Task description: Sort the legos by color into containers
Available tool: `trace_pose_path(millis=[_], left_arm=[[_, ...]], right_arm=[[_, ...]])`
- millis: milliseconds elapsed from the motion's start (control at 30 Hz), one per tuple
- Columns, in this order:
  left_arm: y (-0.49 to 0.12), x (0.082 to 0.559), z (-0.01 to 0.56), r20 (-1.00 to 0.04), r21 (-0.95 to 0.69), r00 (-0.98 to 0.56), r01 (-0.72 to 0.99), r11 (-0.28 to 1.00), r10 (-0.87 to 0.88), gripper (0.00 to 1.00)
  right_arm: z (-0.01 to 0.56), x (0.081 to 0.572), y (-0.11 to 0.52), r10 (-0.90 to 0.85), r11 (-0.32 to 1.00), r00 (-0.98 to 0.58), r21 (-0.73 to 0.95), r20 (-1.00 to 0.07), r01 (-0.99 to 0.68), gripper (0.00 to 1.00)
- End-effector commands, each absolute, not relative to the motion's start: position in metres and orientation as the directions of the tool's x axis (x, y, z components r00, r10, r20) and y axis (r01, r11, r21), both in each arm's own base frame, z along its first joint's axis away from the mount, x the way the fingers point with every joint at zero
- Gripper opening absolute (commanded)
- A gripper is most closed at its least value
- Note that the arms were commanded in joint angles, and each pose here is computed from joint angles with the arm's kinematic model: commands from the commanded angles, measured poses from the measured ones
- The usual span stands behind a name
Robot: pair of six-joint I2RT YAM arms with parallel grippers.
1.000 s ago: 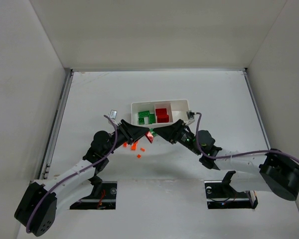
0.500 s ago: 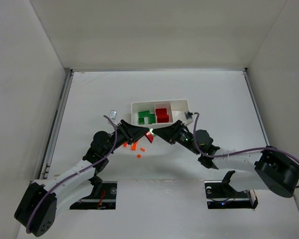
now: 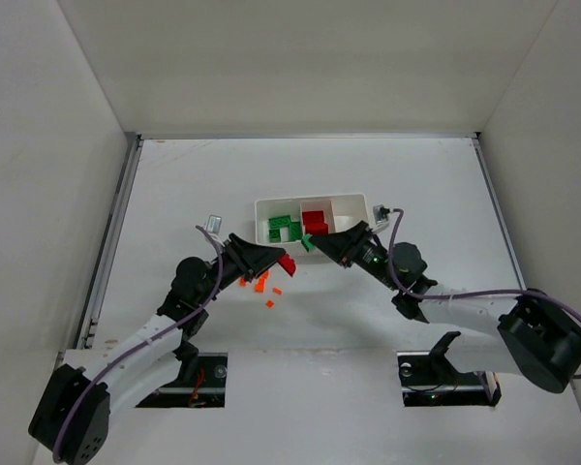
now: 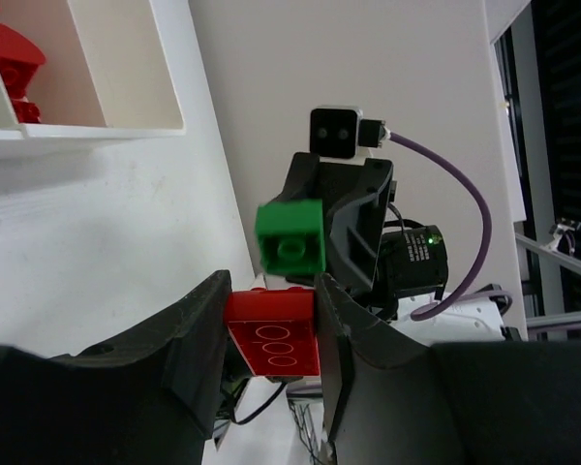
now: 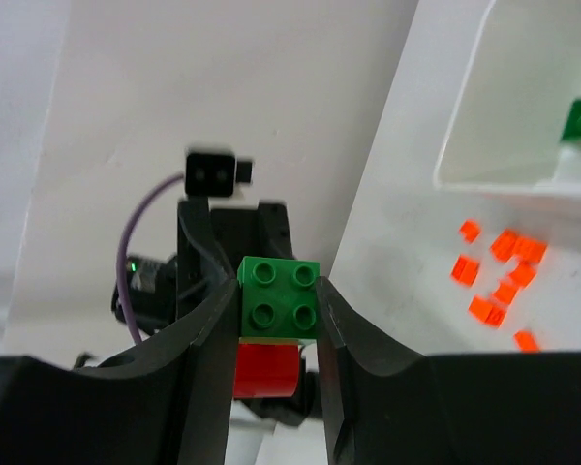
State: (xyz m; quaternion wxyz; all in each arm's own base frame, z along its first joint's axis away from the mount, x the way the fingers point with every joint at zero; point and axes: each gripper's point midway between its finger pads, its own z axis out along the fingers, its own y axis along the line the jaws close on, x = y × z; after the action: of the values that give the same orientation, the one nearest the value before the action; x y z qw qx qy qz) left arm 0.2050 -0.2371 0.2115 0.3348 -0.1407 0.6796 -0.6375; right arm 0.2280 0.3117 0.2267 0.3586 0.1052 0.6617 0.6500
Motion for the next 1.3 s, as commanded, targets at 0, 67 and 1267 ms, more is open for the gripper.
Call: trace_pose_path(millis=[0,67,1267], left_arm=[[-0.232,0.204,0.215,-0.296,-0.953,-0.726,0.271,0.138,-0.621,0.14],[-0.231,0.204,0.213,-0.294,-0.954,-0.726,0.266,0.14,-0.622,0.14],[-0.255,0.282,0.217,-0.419,-0.907,-0.601,0.24,0.346,-0.681,0.14]], right_arm=[[0.244,0.245,0.294,0.674,0.134,-0.649,0.922,-0.354,-0.364,0.29],[0.243,0.248,0.292,0.675,0.144,-0.644,0.921,-0.36,-0.363,0.29],[0.22,0.325,0.24,0.604,0.674,-0.339,0.689,-0.722,-0.267,0.23]])
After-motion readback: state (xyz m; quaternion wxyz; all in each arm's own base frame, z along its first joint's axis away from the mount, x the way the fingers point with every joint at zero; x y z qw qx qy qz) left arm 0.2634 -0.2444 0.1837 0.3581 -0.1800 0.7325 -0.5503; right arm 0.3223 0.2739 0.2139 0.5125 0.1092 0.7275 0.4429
